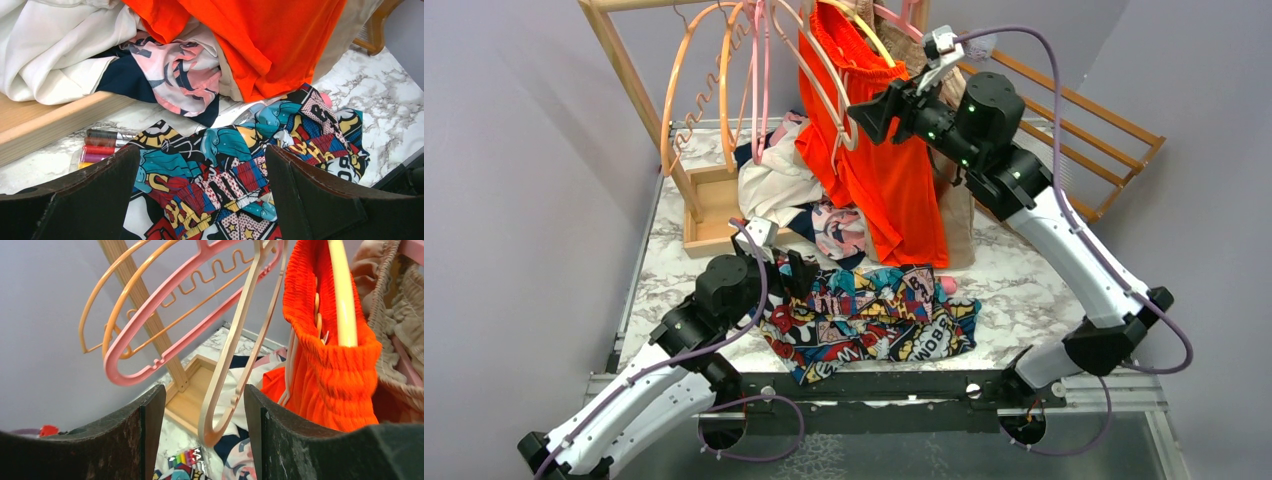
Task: Place the shorts on the hanger
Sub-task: Adjust the shorts at the center of the board, then pick up the hanger from the clothesline.
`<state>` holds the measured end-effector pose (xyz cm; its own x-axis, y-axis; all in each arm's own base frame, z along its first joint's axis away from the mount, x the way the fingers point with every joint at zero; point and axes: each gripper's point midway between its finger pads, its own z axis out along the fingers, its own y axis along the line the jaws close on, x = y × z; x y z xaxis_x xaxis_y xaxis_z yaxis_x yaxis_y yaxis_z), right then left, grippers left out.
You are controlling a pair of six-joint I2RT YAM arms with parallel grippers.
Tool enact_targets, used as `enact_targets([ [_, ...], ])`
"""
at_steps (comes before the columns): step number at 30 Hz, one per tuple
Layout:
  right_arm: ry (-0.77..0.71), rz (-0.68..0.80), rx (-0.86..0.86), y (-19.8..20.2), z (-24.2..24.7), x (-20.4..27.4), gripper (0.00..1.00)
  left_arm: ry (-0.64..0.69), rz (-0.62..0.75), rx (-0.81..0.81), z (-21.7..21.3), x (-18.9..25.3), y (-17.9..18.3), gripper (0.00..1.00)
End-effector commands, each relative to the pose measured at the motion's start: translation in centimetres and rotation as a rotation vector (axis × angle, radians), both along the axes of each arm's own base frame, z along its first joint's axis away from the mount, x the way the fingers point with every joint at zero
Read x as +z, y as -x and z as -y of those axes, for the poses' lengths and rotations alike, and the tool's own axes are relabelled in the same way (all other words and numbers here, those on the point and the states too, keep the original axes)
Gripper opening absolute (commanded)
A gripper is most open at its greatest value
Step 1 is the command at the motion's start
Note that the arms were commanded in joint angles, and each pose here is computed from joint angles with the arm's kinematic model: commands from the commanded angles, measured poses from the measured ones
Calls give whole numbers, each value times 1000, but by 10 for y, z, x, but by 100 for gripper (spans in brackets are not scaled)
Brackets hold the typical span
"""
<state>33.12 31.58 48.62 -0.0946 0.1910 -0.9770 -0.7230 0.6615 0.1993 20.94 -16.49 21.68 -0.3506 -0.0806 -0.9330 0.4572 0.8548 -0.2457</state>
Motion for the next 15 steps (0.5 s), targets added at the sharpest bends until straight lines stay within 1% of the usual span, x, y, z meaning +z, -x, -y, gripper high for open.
enact_targets([
  [1,-23,60,-45,-24,-7,14,61,26,31,-31,3,7,3,97],
  [5,-38,49,-77,-37,-12,9,61,29,28,-27,2,6,4,97],
  [10,-34,29,-72,-47,-21,2,61,21,11,-25,3,2,3,97],
  [15,-15,7,-78,-54,-26,-7,57,12,0,-28,4,0,3,97],
])
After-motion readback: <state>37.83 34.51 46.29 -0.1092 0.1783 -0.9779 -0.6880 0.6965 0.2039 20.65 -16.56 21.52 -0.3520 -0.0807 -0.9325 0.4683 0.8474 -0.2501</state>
